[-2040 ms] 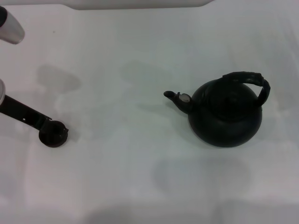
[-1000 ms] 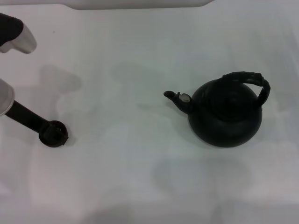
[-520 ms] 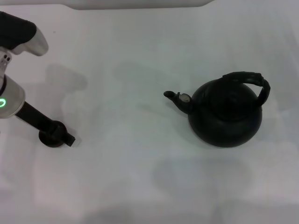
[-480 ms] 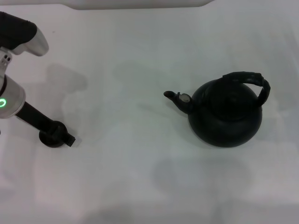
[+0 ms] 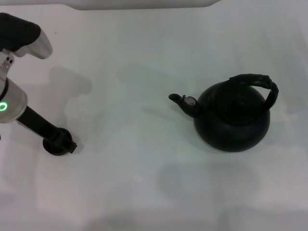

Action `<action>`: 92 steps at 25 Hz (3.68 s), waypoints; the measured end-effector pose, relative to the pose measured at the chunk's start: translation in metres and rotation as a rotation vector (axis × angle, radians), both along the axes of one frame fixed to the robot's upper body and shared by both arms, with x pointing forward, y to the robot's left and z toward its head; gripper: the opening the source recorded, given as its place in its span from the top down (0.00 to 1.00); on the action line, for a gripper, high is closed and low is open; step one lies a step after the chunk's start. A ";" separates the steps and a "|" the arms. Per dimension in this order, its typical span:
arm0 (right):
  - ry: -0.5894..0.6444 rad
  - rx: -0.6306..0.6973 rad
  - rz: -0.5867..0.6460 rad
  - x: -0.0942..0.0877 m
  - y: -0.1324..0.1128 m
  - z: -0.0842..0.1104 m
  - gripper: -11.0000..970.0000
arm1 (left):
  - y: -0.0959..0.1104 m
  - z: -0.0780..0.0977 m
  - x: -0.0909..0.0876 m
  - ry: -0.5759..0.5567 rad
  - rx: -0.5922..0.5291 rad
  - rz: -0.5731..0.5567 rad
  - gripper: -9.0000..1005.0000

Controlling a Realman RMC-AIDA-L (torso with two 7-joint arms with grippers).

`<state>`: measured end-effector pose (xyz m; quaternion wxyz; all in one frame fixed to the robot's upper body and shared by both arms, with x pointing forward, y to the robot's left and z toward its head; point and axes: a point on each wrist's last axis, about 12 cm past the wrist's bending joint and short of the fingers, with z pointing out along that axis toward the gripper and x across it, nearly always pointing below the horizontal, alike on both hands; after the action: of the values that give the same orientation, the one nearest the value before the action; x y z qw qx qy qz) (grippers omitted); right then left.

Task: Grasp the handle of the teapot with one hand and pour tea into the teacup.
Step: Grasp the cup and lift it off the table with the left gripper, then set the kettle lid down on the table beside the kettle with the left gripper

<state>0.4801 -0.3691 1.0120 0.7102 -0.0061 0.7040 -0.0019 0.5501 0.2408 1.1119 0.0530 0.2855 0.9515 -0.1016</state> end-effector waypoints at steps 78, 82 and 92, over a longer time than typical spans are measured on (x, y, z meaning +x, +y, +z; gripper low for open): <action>-0.014 0.043 0.046 0.001 0.008 0.002 0.10 | -0.150 0.001 0.042 -0.129 -0.046 -0.338 0.26; -0.015 0.043 0.047 0.002 0.008 0.002 0.10 | -0.150 0.000 0.042 -0.128 -0.044 -0.337 0.25; -0.018 0.043 0.050 0.004 0.009 0.003 0.10 | -0.150 0.001 0.043 -0.128 -0.036 -0.341 0.24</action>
<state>0.4839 -0.3605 1.0147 0.7163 -0.0083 0.6970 0.0310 0.5930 0.0909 1.1133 0.1003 0.4477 0.8820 -0.1078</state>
